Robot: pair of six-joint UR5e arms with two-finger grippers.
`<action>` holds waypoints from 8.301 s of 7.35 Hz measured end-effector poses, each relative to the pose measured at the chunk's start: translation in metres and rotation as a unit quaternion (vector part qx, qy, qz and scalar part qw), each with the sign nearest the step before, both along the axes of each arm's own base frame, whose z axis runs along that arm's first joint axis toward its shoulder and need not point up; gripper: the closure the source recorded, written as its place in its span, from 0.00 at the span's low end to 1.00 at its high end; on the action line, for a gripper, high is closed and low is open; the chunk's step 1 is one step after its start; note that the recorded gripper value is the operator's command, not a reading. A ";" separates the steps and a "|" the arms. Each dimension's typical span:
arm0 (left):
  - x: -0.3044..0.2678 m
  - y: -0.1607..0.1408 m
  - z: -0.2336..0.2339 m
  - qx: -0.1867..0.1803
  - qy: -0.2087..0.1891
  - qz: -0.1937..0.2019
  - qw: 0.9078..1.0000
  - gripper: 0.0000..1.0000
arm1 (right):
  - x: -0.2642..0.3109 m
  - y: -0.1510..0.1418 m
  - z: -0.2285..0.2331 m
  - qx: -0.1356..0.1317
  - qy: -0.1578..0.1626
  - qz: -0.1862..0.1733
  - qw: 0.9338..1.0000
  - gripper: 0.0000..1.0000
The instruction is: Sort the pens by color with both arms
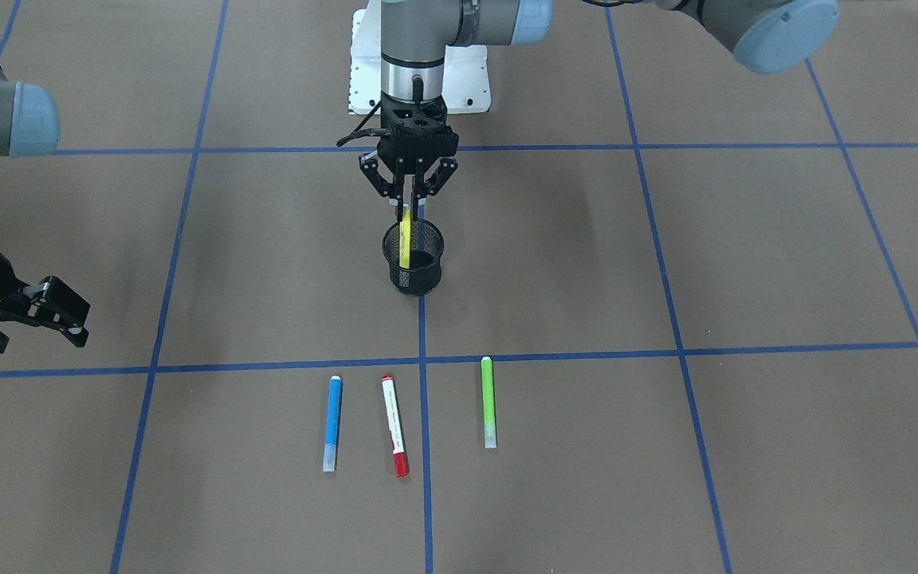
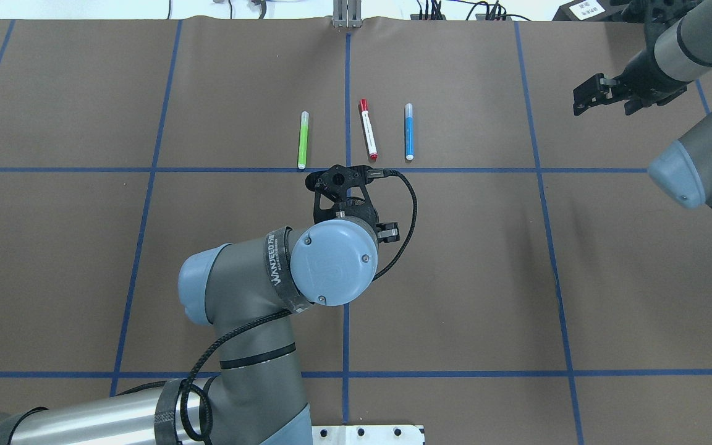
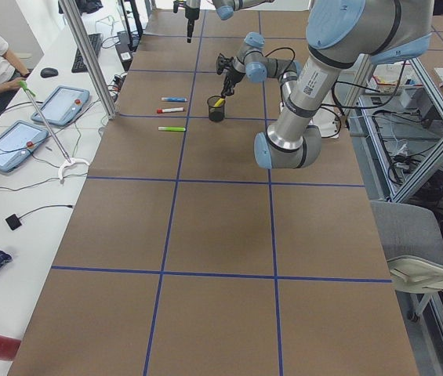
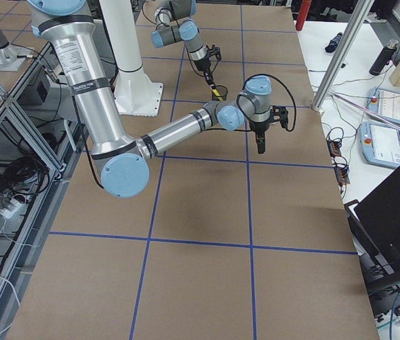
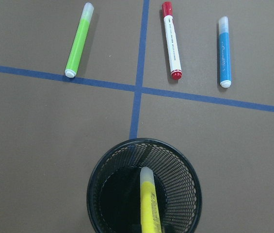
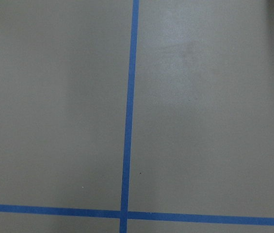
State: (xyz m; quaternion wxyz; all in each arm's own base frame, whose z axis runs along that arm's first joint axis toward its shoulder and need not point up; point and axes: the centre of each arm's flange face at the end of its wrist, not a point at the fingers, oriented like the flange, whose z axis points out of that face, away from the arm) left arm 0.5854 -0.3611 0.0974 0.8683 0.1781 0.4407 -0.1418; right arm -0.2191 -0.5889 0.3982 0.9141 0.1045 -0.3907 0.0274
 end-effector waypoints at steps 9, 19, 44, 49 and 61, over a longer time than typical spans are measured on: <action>-0.117 -0.150 0.029 0.009 0.013 -0.154 0.988 1.00 | -0.003 -0.004 -0.013 0.008 -0.006 0.000 1.000 0.01; -0.051 -0.195 0.190 0.047 0.050 -0.208 0.976 1.00 | -0.011 -0.012 -0.030 0.020 -0.010 -0.001 1.000 0.01; -0.556 -0.197 0.498 -0.027 -0.066 0.241 0.968 0.00 | 0.138 0.002 0.144 -0.057 0.001 -0.066 0.996 0.01; -0.565 -0.181 0.495 -0.026 -0.065 0.231 0.970 0.00 | 0.157 0.022 0.165 -0.071 -0.019 -0.059 0.996 0.01; -0.580 -0.136 0.490 -0.008 -0.106 0.217 0.970 0.00 | 0.165 0.039 0.175 -0.051 -0.003 -0.047 0.998 0.01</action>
